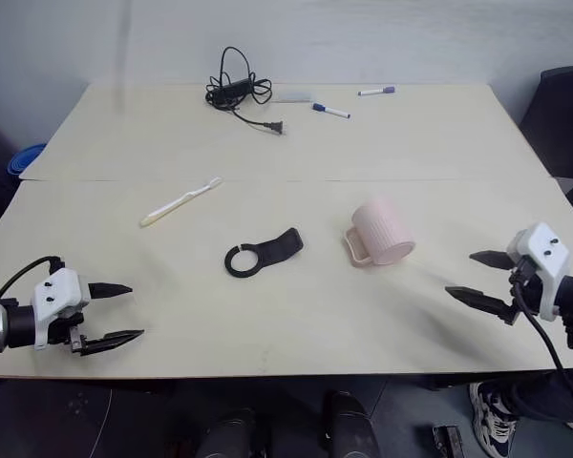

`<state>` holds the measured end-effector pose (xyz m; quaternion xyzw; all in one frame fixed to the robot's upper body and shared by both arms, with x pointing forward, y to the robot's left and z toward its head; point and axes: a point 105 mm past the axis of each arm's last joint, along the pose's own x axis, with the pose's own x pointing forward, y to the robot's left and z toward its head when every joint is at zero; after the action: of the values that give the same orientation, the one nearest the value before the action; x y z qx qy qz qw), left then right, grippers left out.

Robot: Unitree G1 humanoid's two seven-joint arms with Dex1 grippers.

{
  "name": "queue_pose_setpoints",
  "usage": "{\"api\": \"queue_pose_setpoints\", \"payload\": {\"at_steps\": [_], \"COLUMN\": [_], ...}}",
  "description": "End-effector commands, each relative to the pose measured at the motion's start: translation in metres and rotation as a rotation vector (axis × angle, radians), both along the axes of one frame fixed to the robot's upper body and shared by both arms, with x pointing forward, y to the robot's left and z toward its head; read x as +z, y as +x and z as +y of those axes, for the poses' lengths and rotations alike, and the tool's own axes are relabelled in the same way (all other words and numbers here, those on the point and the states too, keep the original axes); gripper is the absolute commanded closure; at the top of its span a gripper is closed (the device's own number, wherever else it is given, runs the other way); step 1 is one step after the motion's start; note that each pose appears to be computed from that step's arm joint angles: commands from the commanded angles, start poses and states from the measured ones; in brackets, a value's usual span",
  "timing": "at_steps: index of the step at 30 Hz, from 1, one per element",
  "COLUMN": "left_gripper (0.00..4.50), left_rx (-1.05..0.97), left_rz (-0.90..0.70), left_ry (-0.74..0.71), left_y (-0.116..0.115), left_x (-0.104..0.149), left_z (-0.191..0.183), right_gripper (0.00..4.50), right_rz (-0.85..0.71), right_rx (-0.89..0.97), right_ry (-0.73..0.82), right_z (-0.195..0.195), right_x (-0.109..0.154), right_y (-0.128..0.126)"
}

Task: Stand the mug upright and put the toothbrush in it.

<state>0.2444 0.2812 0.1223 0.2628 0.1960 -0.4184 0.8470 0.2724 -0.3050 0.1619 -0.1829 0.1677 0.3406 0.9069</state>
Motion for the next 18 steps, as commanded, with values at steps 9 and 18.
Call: {"api": "queue_pose_setpoints", "payload": {"at_steps": [9,18], "left_gripper": [0.0,0.0], "left_rx": [0.027,0.008], "left_rz": [-0.07,0.007], "left_ry": [-0.007,-0.056], "left_y": [0.0082,0.0012], "left_x": [0.013,0.0074], "left_z": [0.0013,-0.0052], "right_gripper": [0.04,0.04], "right_rz": [-0.061,-0.015], "right_rx": [-0.015,-0.015], "right_ry": [0.002,0.034], "right_z": [-0.0017,-0.0017], "right_x": [0.0109,0.01], "right_y": [0.0025,-0.0001]}}
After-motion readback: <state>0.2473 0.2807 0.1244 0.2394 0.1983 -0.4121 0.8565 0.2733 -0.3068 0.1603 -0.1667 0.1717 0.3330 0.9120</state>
